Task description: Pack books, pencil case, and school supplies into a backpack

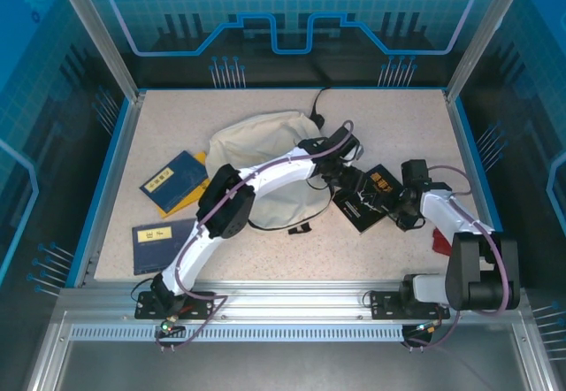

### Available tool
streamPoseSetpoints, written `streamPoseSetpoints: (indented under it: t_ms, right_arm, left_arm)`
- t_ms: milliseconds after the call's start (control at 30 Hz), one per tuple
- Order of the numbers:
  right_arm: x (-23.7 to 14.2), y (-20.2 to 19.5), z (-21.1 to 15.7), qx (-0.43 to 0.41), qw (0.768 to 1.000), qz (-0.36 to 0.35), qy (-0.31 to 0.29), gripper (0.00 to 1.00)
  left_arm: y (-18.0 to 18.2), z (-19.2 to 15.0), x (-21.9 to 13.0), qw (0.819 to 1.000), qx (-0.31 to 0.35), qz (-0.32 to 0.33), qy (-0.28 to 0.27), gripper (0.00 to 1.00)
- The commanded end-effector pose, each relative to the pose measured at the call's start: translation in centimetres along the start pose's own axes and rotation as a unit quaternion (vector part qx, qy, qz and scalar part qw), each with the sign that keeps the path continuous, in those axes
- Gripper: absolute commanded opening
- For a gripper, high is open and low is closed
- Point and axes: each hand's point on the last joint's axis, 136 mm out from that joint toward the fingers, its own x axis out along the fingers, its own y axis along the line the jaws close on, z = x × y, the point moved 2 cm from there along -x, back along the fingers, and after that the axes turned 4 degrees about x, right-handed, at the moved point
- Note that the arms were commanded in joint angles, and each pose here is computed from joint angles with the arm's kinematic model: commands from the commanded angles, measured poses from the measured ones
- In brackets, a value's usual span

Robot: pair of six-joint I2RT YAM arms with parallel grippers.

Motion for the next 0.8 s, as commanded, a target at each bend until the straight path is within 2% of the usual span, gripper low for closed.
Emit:
streamPoseSetpoints:
  t_ms: [0, 167, 300, 467, 567, 767]
  right_arm:
    - [0.7, 0.3, 0.2, 0.013, 1.0, 0.024, 0.012, 0.57]
    - [1.0, 0.9, 0.4, 0.009, 0.999, 0.04, 0.016, 0.54]
    - [1.3, 1.0, 0.6, 0.01, 0.999, 0.037, 0.022, 0.52]
    - [1.6, 1.3, 0.8, 0.016, 0.999, 0.035, 0.028, 0.5]
    - [1.1, 2.0, 1.0, 0.017, 0.998, 0.051, 0.026, 0.47]
    - [-0.9, 4.0, 1.3, 0.009, 0.995, 0.099, 0.024, 0.42]
  left_arm:
    - [0.8, -0.6, 1.3, 0.999, 0.004, 0.025, 0.023, 0.6]
    - [2.5, -1.5, 2.7, 0.998, 0.009, 0.057, 0.037, 0.6]
    - [2.7, -3.0, 3.9, 0.996, 0.016, 0.055, 0.064, 0.59]
    - [2.9, -5.0, 5.1, 0.993, 0.023, 0.055, 0.102, 0.5]
    - [3.1, -5.9, 5.7, 0.991, 0.025, 0.06, 0.116, 0.45]
    - [3.6, -7.2, 6.3, 0.988, 0.027, 0.067, 0.138, 0.4]
